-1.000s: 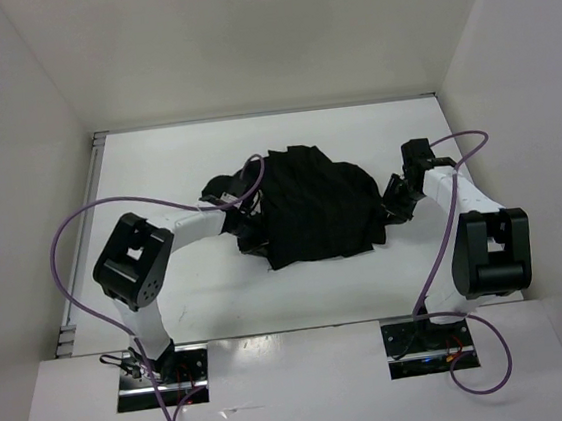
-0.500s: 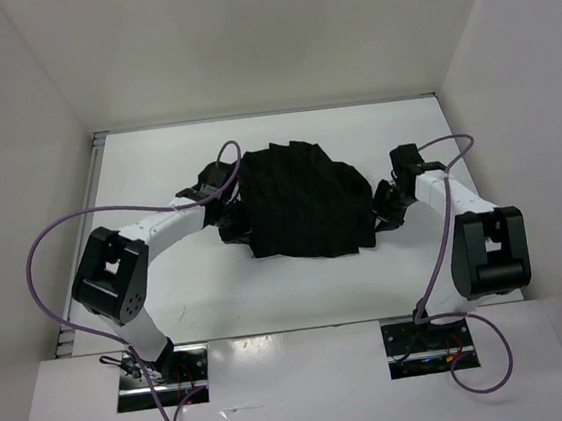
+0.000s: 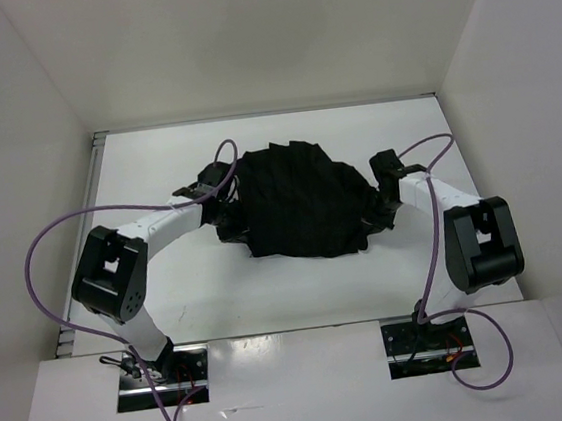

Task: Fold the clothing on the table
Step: Flatten the skirt out, then fold the skirt

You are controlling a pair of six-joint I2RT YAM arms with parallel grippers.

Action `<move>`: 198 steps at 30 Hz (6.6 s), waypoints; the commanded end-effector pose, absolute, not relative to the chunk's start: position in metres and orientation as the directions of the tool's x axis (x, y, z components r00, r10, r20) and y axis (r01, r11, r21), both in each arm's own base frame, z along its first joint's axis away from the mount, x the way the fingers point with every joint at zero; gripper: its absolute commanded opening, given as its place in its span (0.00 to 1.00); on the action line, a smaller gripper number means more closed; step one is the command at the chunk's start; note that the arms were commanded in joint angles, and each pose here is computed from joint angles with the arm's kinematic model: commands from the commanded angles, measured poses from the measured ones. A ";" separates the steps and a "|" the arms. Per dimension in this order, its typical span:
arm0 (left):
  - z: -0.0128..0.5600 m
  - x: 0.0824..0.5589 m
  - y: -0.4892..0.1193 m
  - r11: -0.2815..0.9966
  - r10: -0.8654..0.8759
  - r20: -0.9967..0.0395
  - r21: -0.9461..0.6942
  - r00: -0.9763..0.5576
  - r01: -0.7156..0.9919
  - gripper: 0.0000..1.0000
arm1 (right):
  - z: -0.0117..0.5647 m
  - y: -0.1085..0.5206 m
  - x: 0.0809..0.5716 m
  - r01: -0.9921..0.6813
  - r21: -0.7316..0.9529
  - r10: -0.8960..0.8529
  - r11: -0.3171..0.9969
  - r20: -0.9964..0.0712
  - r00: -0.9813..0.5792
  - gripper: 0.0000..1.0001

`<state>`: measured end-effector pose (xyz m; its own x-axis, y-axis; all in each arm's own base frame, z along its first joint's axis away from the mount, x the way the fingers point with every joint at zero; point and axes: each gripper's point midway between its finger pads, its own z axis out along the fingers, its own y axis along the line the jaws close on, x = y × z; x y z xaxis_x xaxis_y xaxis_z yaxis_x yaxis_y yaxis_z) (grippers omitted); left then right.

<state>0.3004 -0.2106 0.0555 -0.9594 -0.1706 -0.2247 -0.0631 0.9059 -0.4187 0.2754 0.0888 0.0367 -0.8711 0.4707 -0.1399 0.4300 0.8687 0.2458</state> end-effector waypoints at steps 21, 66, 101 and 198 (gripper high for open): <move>0.394 0.490 -0.160 0.797 -0.249 -0.783 -0.500 -0.570 0.339 0.00 | 0.445 0.103 0.449 -0.207 0.492 0.365 0.846 -0.816 -0.448 0.00; 0.397 0.525 -0.098 0.767 -0.343 -0.770 -0.560 -0.538 0.313 0.01 | 0.449 0.052 0.492 -0.110 0.529 0.450 0.842 -0.799 -0.398 0.02; 0.092 0.242 -0.152 0.725 -0.275 0.002 -0.657 -0.961 -0.209 0.22 | 0.108 0.129 0.214 0.407 0.378 0.462 0.832 -0.066 -0.884 0.37; -0.009 0.272 -0.092 0.889 -0.434 -0.042 -0.180 -0.900 -0.420 0.00 | 0.009 0.192 0.257 0.216 0.350 0.229 0.911 0.005 -0.974 0.37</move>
<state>0.2884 -0.0912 0.0130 -0.8920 -0.4419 -0.0949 -0.4126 0.8819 -0.2281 0.2338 0.1845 0.0123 -0.9684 0.2342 0.0857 0.2494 0.9089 0.3343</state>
